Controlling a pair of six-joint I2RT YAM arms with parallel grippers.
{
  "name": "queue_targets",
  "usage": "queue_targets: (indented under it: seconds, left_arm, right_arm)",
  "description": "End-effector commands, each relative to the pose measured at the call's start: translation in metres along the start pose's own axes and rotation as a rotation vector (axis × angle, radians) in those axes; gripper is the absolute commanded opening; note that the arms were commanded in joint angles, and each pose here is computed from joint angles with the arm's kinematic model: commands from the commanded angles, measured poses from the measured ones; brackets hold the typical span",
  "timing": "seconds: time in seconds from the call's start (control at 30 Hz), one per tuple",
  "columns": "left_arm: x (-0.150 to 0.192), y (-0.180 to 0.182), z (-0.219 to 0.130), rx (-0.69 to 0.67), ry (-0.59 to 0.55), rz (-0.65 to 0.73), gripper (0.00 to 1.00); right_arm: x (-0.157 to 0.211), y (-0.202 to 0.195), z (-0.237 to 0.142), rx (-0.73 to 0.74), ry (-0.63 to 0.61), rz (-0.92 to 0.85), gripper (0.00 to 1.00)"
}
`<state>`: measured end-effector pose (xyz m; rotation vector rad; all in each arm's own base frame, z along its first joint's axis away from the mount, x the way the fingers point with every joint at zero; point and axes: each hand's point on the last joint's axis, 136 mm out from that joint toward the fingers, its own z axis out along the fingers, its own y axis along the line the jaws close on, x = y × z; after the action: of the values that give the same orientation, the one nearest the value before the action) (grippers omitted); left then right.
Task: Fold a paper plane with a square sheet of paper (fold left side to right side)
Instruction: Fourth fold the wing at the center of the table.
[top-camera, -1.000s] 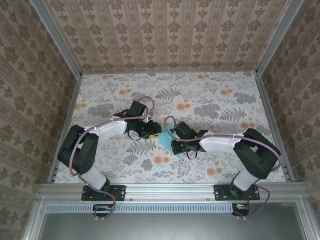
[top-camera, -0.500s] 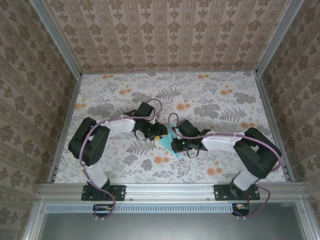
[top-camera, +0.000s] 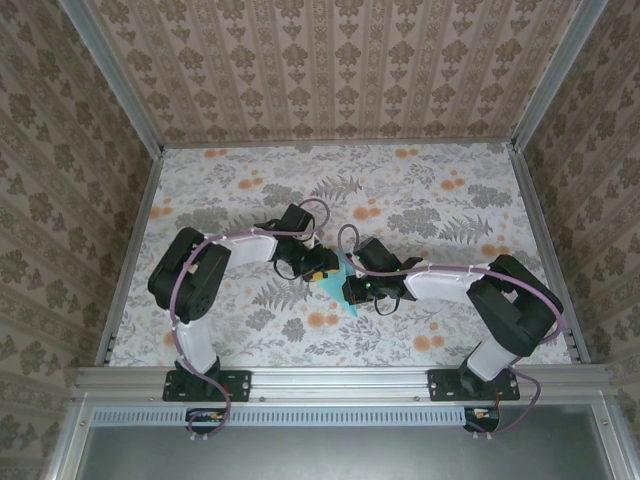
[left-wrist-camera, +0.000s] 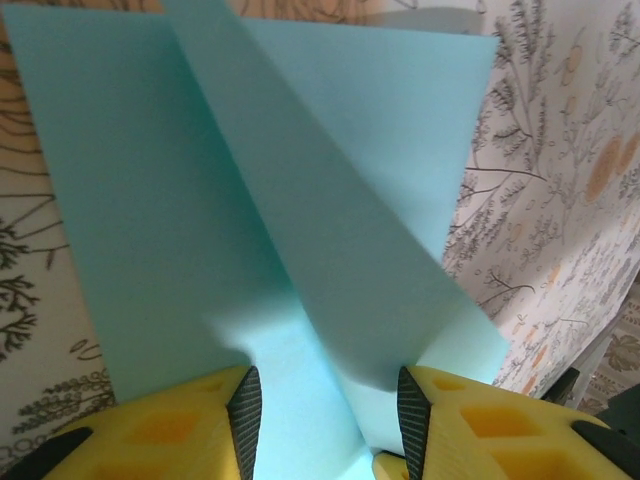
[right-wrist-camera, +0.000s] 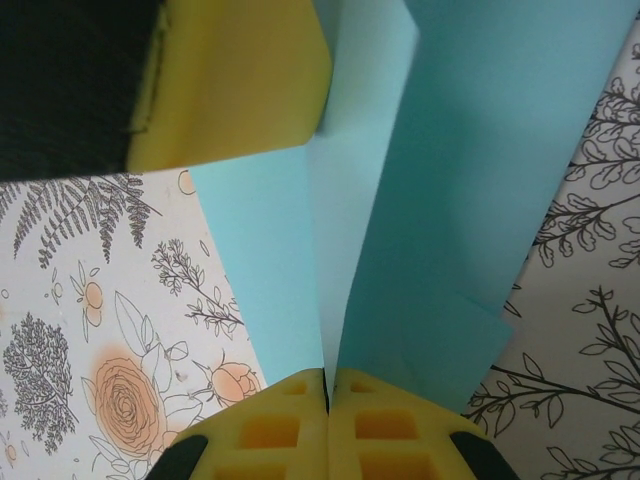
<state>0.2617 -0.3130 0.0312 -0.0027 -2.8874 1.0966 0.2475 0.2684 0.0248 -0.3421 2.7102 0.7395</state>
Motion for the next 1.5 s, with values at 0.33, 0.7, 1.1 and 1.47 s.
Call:
queue_targets:
  seconds: [0.33, 0.7, 1.1, 1.47]
  left_arm:
    - [0.007, 0.012, 0.008, -0.05, 0.037, -0.06, 0.44]
    - [0.009, 0.014, 0.007, -0.056, 0.038, -0.065, 0.44]
    - [0.008, 0.013, 0.006, -0.055, 0.033, -0.062, 0.44]
    - [0.008, 0.013, 0.005, -0.058, 0.032, -0.059, 0.44]
  right_arm:
    - [-0.005, 0.005, -0.003, -0.055, 0.003, 0.025, 0.13]
    - [-0.029, 0.011, -0.034, -0.151, -0.063, 0.071, 0.3]
    - [-0.024, 0.009, -0.021, -0.16, -0.009, 0.088, 0.43]
    - [-0.018, 0.016, 0.005, -0.162, 0.05, 0.088, 0.37]
